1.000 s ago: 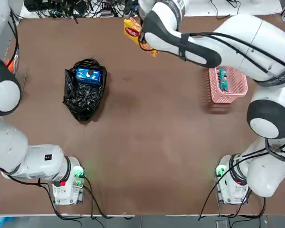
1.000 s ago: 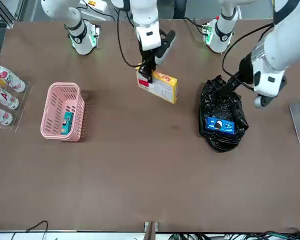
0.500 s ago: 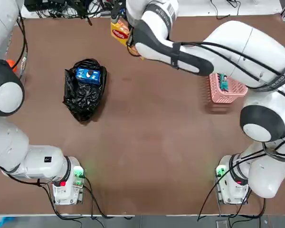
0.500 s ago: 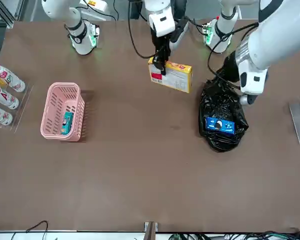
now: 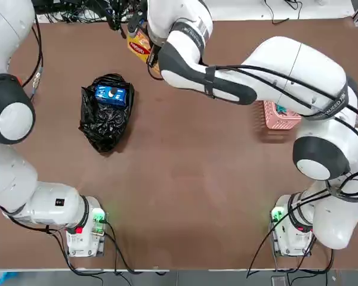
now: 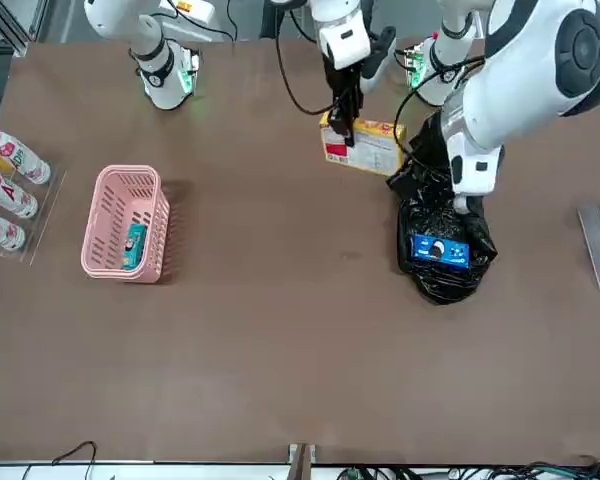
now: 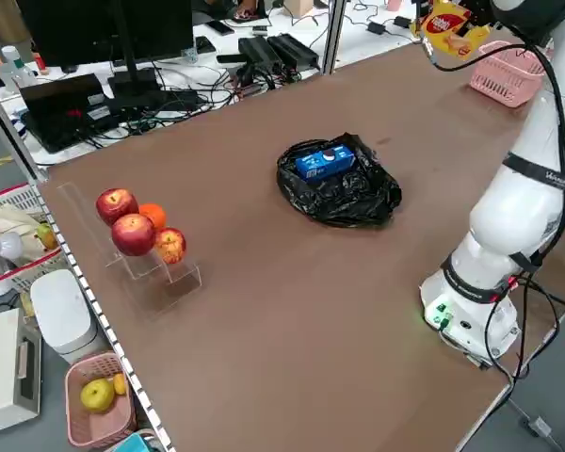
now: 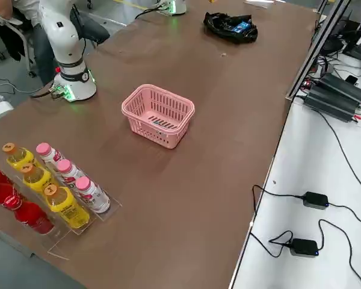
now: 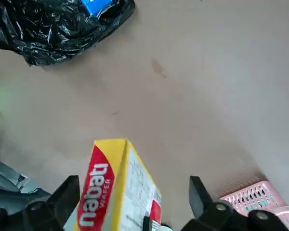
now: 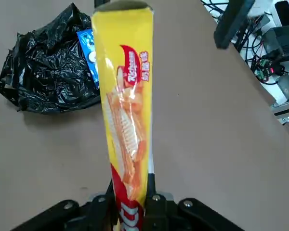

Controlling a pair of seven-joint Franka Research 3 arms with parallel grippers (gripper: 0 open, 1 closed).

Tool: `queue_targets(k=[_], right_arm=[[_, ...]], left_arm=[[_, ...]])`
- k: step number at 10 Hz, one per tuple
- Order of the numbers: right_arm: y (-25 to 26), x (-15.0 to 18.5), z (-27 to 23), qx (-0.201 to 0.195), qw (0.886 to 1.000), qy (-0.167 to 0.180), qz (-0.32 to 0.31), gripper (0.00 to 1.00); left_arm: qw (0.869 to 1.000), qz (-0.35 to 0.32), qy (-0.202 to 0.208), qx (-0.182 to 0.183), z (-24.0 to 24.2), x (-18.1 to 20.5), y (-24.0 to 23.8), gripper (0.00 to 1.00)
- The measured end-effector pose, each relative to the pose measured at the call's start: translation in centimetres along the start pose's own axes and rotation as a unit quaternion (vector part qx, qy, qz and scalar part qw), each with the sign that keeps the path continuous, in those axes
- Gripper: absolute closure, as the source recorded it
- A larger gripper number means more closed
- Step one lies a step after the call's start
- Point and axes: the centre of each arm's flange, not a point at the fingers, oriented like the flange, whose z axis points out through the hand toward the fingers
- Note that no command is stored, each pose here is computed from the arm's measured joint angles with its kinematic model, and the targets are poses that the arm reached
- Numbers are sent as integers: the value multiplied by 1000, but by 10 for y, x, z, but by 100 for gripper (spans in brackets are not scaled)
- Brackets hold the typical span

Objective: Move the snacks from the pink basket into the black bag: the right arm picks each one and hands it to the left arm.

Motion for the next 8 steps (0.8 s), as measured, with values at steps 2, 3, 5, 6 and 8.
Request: queue_targets(k=[2,3,5,6,8], right_arm=[[-7,-1,1,2,1000,-7,8,77],[-11,-1,0,2,1000,-6,10,77],[-11,1,-3,3,1000,-1,12,77],[-10,3,-7,2,1000,7,14,77],[-10,4,-9,2,1000,10,16,77]], left_arm=[[1000,-3,-9,24,12,3,0,0],[999,-4,-13,38,17,4,-1,0],[998,-4,-19,55,22,4,-4,0],[998,-2,-22,66,25,2,-6,0],[997,0,-26,78,27,1,-9,0]])
